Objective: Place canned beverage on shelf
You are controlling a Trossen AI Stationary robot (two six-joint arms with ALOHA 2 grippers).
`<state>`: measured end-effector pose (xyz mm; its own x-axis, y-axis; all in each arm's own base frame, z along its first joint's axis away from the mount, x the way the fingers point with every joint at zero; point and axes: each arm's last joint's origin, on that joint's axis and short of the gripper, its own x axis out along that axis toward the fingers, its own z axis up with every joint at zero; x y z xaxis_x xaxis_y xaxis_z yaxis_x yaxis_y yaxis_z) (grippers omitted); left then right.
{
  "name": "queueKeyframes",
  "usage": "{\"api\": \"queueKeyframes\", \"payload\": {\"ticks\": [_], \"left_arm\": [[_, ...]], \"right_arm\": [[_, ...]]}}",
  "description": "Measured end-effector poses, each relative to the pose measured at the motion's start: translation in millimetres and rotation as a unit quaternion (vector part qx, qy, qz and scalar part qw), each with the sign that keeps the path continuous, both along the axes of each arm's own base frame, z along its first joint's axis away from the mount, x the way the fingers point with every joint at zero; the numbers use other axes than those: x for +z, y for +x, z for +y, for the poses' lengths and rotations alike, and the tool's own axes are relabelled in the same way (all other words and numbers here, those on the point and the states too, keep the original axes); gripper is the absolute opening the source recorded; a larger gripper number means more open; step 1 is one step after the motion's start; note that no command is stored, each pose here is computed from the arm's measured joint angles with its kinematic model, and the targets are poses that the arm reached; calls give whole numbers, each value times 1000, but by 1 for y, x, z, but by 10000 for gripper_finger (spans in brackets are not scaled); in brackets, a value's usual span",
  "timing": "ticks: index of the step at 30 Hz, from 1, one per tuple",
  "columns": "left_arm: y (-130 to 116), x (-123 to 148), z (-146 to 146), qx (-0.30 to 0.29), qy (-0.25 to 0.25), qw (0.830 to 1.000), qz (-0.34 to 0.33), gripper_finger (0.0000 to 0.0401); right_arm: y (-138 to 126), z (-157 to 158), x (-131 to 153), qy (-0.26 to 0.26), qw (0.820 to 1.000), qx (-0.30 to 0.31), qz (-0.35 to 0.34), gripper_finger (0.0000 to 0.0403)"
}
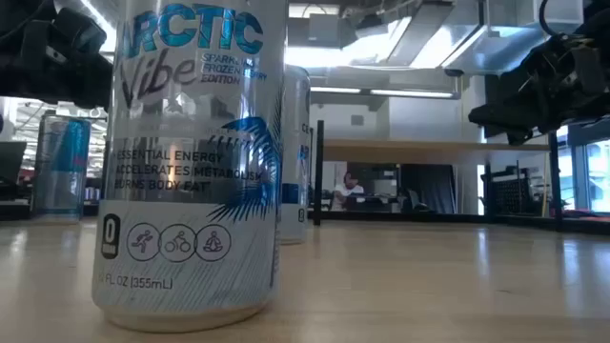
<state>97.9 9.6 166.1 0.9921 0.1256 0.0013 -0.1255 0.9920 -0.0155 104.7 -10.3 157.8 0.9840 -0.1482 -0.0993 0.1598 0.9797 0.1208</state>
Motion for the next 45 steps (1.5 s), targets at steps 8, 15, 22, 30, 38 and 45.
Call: {"api": "queueKeyframes", "payload": {"ticks": [8, 15, 22, 30, 38, 45], "left_arm": [[0, 0, 0, 0, 0, 1000, 0, 0], [0, 0, 0, 0, 0, 1000, 0, 0], [0, 0, 0, 0, 0, 1000, 0, 0], [0, 0, 0, 0, 0, 1000, 0, 0], [0, 0, 0, 0, 0, 1000, 0, 0], [0, 1, 0, 3, 1, 1000, -8, 0]], "right_arm": [[0, 0, 0, 0, 1000, 0, 0, 51], [0, 0, 0, 0, 1000, 0, 0, 51], [0, 0, 0, 0, 1000, 0, 0, 51], [0, 0, 0, 0, 1000, 0, 0, 51], [0, 0, 0, 0, 1000, 0, 0, 51], [0, 0, 0, -16, 1000, -5, 2, 51]]}}
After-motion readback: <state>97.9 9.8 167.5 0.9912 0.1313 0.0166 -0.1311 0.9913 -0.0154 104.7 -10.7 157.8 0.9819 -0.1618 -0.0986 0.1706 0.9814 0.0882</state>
